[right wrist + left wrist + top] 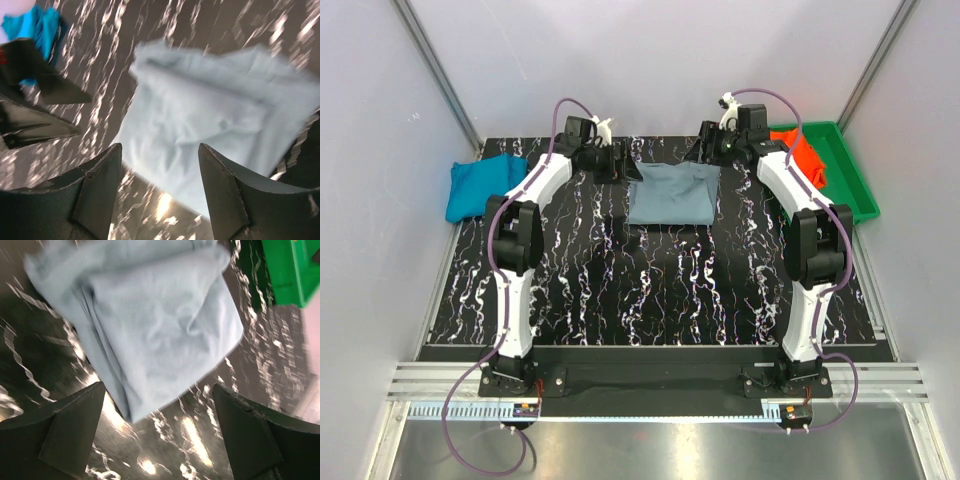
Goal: Fold and stack the t-shirts
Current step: Fold the tshirt
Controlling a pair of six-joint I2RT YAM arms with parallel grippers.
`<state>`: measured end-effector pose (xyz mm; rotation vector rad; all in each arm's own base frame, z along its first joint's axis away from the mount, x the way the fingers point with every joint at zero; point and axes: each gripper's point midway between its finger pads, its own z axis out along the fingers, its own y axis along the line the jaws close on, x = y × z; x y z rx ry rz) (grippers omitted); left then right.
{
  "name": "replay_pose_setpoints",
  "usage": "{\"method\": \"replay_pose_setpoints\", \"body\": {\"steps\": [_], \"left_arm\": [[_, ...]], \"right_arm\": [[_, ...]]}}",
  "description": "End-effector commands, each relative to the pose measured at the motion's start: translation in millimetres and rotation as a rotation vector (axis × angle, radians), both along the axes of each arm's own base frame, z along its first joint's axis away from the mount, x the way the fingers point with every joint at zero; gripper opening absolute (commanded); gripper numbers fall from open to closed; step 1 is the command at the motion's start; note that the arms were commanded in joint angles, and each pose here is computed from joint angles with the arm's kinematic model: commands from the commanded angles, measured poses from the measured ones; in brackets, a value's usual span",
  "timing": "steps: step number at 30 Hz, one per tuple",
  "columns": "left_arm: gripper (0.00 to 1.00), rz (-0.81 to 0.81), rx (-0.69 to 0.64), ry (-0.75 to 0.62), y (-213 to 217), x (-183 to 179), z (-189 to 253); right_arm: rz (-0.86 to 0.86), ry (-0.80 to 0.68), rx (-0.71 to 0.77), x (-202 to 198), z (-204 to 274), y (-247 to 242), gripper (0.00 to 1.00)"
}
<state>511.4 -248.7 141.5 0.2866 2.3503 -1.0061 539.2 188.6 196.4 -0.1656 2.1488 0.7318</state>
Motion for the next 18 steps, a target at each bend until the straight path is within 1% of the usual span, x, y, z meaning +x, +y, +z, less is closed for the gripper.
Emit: {"method": "replay_pose_setpoints", "body": {"steps": [1,3,5,12,18], "left_arm": [[0.93,-0.088,-0.166,0.04,-24.3,-19.7,24.7],[0.91,-0.134,-0.209,0.061,-41.0,-28.0,25.4],[0.91,-0.152,-0.223,0.081,-54.4,-32.3,18.8],[0.91,-0.19,-0.261,0.115,-83.2,-36.2,7.2],[0.91,-0.186,-0.24,0.174,-99.3,-37.9,-28.5]], "right_arm": [[0.072,0.176,0.115,-24.5,-27.5,18.8,0.7],[0.08,0.202,0.129,-24.7,-34.8,21.7,0.7],[0.08,0.221,0.136,-21.6,-43.8,23.4,0.7],[0.09,0.265,0.156,-6.9,-66.3,30.3,0.7],[0.075,0.271,0.156,9.2,-84.4,30.6,0.7]]}}
